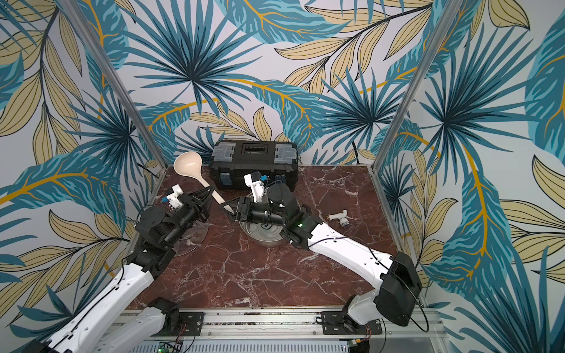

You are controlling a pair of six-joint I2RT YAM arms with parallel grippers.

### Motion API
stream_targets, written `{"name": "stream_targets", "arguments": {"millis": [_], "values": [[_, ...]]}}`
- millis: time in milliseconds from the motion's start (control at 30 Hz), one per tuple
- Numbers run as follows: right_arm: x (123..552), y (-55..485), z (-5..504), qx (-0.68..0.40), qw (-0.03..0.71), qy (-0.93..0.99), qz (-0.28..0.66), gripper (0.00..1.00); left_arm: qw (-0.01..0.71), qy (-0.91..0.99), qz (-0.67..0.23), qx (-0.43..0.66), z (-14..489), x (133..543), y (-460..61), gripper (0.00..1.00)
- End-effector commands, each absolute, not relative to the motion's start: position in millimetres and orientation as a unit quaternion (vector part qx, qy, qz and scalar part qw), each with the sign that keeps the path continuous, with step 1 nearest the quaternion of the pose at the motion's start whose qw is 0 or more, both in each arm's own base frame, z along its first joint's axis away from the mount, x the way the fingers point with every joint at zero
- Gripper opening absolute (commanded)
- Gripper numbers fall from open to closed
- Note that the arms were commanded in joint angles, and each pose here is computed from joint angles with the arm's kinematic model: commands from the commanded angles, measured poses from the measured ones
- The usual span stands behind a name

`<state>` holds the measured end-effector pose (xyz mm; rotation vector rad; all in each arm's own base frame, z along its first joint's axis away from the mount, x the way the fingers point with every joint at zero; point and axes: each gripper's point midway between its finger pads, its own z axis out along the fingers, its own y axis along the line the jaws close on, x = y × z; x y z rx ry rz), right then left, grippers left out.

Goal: Stir the soup with a spoon
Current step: Adjust the spoon.

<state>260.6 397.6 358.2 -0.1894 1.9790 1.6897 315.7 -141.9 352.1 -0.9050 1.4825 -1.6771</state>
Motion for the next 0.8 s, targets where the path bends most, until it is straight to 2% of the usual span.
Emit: {"name": "stream_targets", "arguments": {"millis": [0,233,767], "values": [[256,407,373,-0.082,0.253,0.713,0.649,0.46,0.361,0.558,-0.662,-0.347,355,314,-139,0.00],[256,415,371,-0.081,0.231,0.707,0.664,0.38,0.348,0.545,-0.673,-0.359,349,313,-138,0.00],[257,414,370,-0.077,0.233,0.709,0.661,0.21,0.332,0.537,-0.677,-0.379,338,307,-134,0.00]]}}
